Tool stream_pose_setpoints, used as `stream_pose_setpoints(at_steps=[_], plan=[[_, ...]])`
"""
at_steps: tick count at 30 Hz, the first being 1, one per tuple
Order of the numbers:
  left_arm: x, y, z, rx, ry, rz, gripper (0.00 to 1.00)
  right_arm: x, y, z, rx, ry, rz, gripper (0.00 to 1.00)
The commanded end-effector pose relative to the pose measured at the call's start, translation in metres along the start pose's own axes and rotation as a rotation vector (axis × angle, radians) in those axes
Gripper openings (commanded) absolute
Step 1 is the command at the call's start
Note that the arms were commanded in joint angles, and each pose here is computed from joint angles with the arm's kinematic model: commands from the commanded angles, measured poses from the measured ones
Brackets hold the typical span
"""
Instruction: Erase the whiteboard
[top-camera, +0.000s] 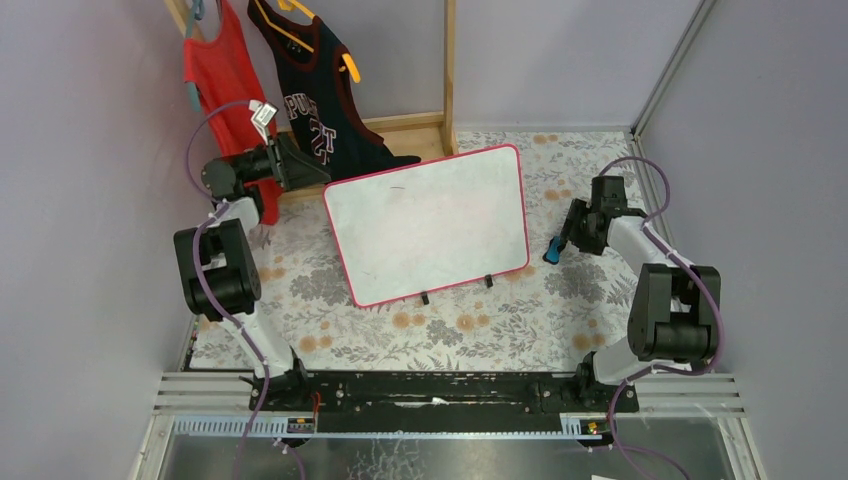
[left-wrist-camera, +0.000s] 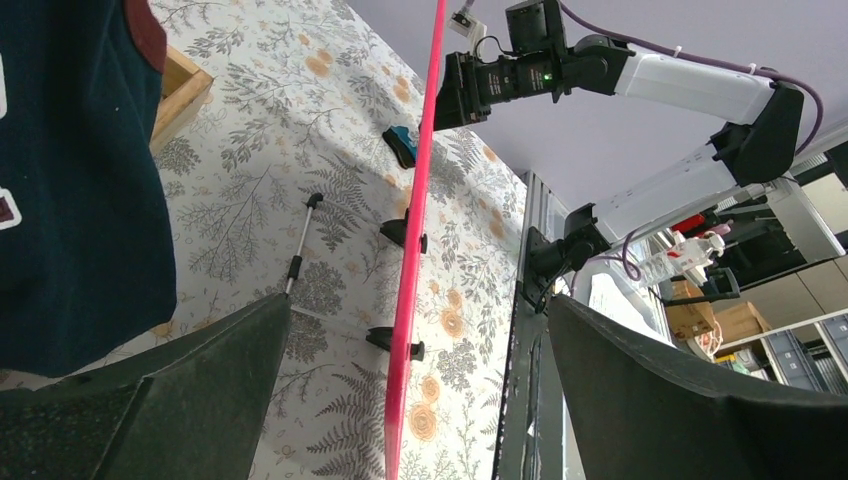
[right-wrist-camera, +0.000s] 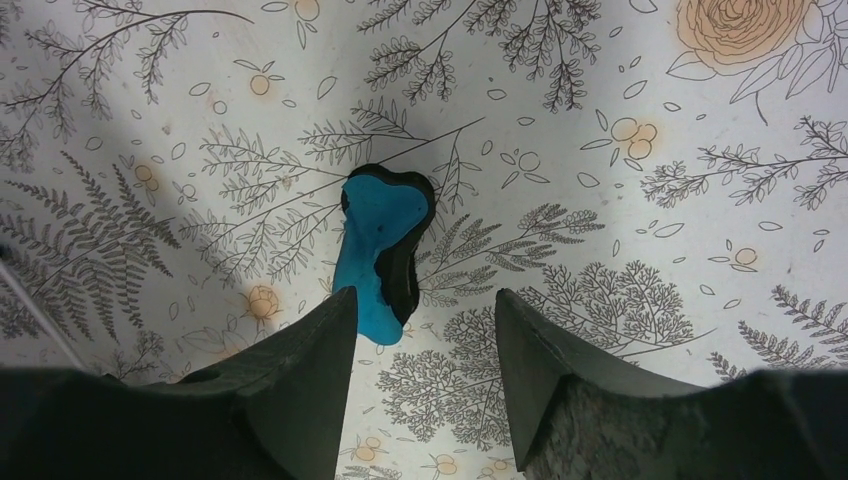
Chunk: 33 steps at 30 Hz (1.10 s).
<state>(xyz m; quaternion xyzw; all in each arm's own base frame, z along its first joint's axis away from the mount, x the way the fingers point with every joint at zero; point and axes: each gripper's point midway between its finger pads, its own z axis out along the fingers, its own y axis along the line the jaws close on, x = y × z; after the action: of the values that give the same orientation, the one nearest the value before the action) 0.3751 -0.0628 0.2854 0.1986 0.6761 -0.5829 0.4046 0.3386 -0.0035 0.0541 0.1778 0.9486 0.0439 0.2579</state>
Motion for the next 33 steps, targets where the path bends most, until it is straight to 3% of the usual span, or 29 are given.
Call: stream_pose_setpoints(at_steps=[1, 18, 33], plan=[[-0.008, -0.029, -0.003, -0.002, 0.068, 0.144, 1.0, -0.016, 0.012, -0.016, -0.06, -0.076, 0.007, 0.58], [-0.033, -0.099, -0.003, -0.015, 0.079, 0.23, 1.0, -0.014, 0.022, -0.019, -0.093, -0.084, -0.012, 0.56], [-0.008, -0.15, -0.005, -0.028, 0.096, 0.285, 1.0, -0.004, 0.021, -0.018, -0.055, -0.091, -0.04, 0.56]])
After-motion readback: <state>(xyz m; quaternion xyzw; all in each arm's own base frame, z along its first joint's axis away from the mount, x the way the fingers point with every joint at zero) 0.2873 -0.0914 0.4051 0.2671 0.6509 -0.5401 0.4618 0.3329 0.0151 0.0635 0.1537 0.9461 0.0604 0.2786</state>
